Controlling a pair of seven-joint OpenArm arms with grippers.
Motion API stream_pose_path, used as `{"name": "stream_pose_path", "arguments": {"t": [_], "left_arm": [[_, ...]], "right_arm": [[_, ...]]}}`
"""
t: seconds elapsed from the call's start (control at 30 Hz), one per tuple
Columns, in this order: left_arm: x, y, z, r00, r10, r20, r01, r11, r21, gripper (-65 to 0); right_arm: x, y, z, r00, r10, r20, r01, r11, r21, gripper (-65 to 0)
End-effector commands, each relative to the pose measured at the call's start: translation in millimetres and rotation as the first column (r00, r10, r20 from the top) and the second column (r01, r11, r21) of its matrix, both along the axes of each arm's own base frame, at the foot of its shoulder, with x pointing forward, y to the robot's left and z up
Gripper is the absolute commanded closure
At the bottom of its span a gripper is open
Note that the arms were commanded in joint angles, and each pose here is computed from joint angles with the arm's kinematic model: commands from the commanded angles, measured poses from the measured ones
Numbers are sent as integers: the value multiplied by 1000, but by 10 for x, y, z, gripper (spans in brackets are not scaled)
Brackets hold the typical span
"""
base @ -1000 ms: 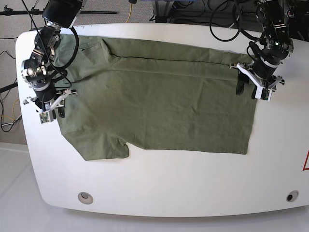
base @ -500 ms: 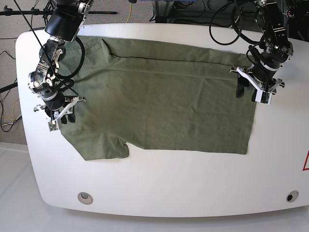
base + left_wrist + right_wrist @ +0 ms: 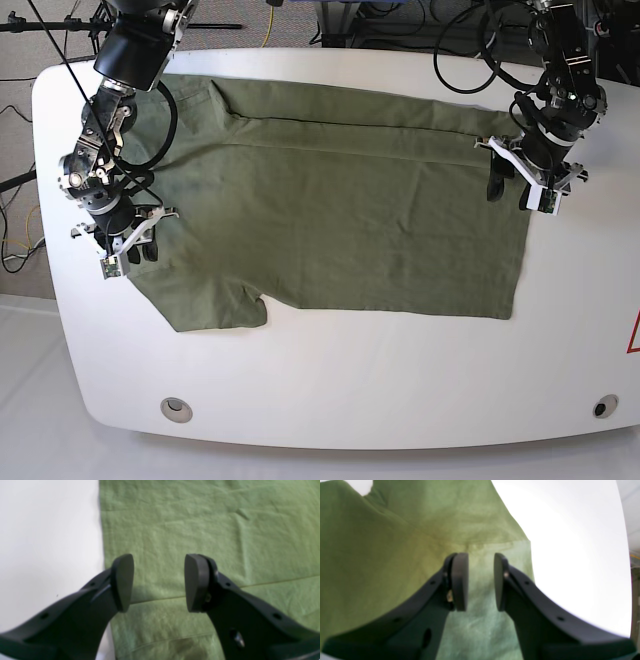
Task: Fold the T-shirt properly
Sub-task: 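Hover both open grippers over the shirt's side edges, adjusting position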
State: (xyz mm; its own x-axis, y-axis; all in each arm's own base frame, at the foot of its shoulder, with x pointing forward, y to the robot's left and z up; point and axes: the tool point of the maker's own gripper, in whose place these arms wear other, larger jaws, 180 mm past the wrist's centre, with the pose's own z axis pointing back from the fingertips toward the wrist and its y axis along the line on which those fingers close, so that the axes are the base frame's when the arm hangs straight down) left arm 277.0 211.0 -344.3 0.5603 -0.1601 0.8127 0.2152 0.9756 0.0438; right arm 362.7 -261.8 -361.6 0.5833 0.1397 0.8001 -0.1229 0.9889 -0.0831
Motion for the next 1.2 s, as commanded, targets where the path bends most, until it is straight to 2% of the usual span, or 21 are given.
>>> {"name": "stream_pose_path", "arguments": {"t": [0.0,0.2,0.27,0.47,0.87,1.17], "left_arm": [[58,18,122,999,-7,46,7,1000,6,-300],[53,26,116,999,-9,44,9,1000,9,-303],[56,7,140,998,-6,55,6,1000,3,-302],[64,-5,151,998,-7,62,7,1000,0,-301],[67,12,136,998,-2,56,2,1000,3,-302],[85,20,159,998,-3,63,2,1000,7,-304]], "right_arm": [[50,-44,99,1000,-3,27,3,1000,-5,-159],[5,-47,26,1000,-9,-3,9,1000,1,-158],[-130,1,-84,999,1,-52,-1,1000,4,-158],[-276,33,-180,995,5,-100,-4,1000,4,-159],[-618,131,-177,995,18,-102,-20,999,-25,-160],[-810,275,-6,998,35,-54,-37,998,-50,-162]]}}
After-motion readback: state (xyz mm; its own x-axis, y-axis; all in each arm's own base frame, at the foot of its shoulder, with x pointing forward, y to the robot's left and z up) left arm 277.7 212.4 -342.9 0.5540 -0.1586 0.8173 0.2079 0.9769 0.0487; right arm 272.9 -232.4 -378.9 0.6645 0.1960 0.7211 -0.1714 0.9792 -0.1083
